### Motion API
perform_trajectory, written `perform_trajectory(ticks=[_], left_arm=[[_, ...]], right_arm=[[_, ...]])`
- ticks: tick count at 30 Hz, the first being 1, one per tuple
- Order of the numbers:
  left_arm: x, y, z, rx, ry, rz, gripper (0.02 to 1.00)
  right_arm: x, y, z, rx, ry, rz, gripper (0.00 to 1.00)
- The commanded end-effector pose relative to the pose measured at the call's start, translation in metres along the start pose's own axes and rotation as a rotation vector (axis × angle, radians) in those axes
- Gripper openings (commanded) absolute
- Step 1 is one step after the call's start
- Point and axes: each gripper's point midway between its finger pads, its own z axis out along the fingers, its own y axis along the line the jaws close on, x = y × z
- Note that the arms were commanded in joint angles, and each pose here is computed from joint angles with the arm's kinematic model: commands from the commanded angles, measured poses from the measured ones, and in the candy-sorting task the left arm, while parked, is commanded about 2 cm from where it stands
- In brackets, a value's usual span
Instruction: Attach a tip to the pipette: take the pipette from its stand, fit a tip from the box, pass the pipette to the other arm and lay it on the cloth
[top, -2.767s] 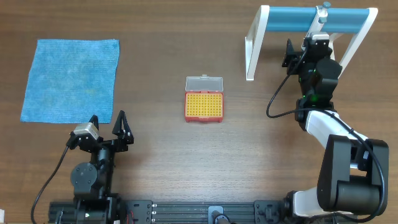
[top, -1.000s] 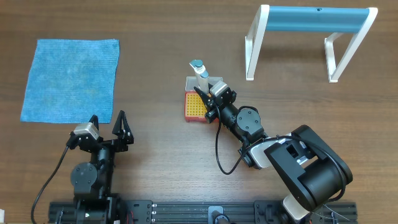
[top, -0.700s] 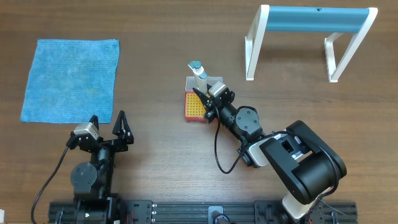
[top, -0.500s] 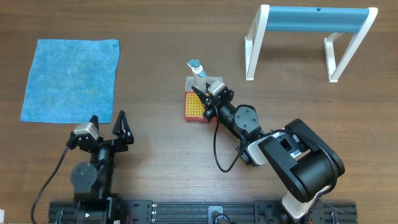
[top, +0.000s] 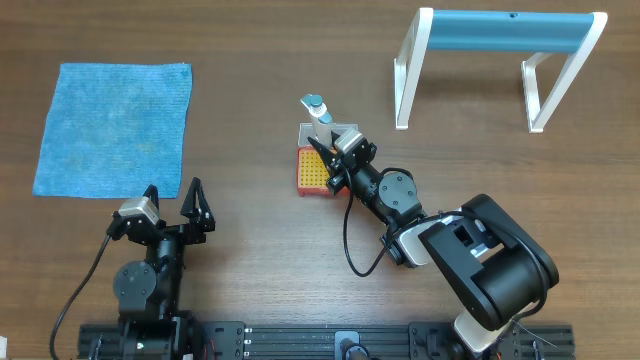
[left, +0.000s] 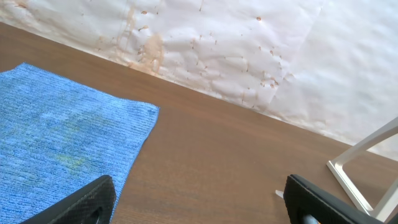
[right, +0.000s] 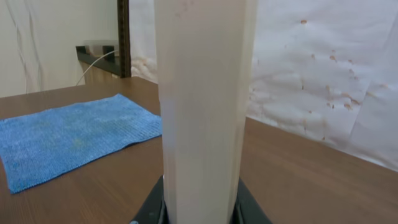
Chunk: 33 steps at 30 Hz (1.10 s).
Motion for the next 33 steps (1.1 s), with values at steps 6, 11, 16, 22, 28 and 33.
perform_trajectory(ticks=[6, 11, 16, 22, 28, 33], left_arm=[[0.001, 0.003, 0.0, -0.013, -0.001, 0.007, 0.875], [0.001, 0.003, 0.0, -0.013, -0.001, 0.007, 0.875], [0.001, 0.003, 0.0, -0.013, -0.001, 0.006, 0.875], [0.001, 0.003, 0.0, -0.013, -0.001, 0.006, 0.875], [0.001, 0.003, 0.0, -0.013, -0.001, 0.007, 0.875], [0.001, 0.003, 0.0, -0.013, -0.001, 0.006, 0.877]], right_arm=[[-0.005, 0.005, -0.005, -0.014, -0.011, -0.012, 0.077], [0.003, 0.005, -0.005, -0.015, 0.019, -0.006, 0.075], [0.018, 0.005, -0.005, -0.017, 0.077, 0.005, 0.075], [0.038, 0.007, -0.011, -0.019, 0.148, 0.019, 0.075], [0.079, 0.011, -0.031, -0.02, 0.215, 0.033, 0.073], [0.104, 0.013, -0.036, -0.022, 0.281, 0.046, 0.075]])
